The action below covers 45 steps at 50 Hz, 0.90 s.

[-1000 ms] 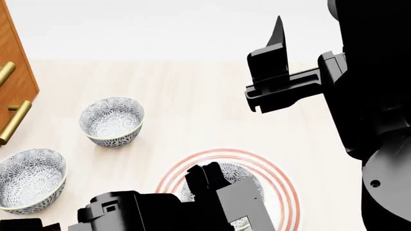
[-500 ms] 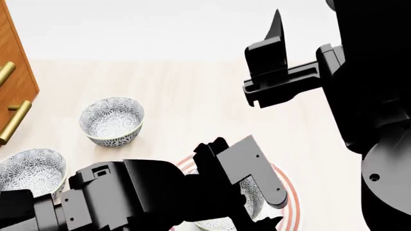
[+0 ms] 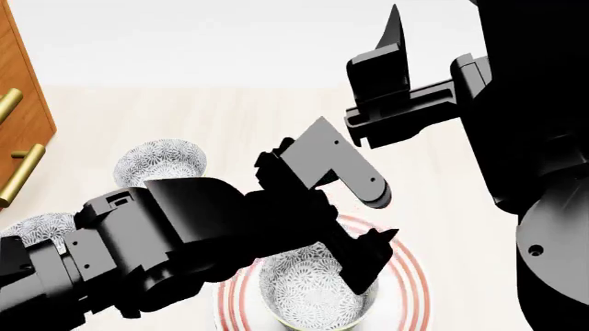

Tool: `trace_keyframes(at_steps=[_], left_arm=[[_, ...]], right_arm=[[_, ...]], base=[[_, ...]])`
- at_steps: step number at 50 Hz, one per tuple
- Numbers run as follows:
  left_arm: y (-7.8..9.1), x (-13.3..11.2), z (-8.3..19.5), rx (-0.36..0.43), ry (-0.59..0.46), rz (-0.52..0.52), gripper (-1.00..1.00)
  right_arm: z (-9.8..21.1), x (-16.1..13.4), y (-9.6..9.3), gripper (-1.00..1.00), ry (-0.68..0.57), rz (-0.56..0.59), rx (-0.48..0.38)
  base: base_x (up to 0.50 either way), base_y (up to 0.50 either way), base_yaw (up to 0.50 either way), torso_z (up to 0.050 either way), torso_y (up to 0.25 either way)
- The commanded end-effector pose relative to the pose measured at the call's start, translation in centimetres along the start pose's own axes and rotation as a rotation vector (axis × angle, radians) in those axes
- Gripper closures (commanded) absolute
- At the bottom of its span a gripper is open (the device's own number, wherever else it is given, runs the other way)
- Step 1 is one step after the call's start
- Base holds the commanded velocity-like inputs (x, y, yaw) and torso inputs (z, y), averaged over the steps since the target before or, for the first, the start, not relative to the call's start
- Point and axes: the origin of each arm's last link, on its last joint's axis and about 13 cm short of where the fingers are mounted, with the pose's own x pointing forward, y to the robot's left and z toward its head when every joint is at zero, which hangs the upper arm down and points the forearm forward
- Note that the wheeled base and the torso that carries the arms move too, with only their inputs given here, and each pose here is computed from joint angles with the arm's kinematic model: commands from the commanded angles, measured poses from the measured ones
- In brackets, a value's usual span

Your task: Put the bowl at the front on the plate.

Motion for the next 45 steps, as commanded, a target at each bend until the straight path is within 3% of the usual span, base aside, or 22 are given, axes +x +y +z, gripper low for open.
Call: trace_keyframes(at_steps=[1, 18, 28, 36, 45], left_arm=[[1.7, -0.1, 0.1, -0.036, -0.034, 0.069, -1.00], [4.8, -0.6, -0.7, -0.110, -0.067, 0.267, -1.00], [5.7, -0.9, -0.6, -0.189, -0.113, 0.313, -1.00], [5.7, -0.9, 0.1, -0.194, -0.166, 0.317, -1.00], [6.9, -1.3, 0.8, -0.243, -0.258, 0.475, -1.00]], right_arm=[[0.2, -0.1, 0.0, -1.00, -0.008, -0.003, -0.005], [0.2, -1.1, -0.1, -1.00, -0.025, -0.031, -0.002], [0.1, -1.1, -0.1, -1.00, -0.028, -0.028, 0.004], [-0.1, -1.2, -0.1, -1.00, -0.026, -0.029, 0.006], [-0.1, -1.3, -0.2, -1.00, -0.028, -0.033, 0.007]], base=[[0.00, 0.00, 0.00, 0.000, 0.000], [0.00, 0.00, 0.00, 0.000, 0.000], [0.00, 0.00, 0.00, 0.000, 0.000], [0.00, 0.00, 0.00, 0.000, 0.000], [0.00, 0.00, 0.00, 0.000, 0.000]])
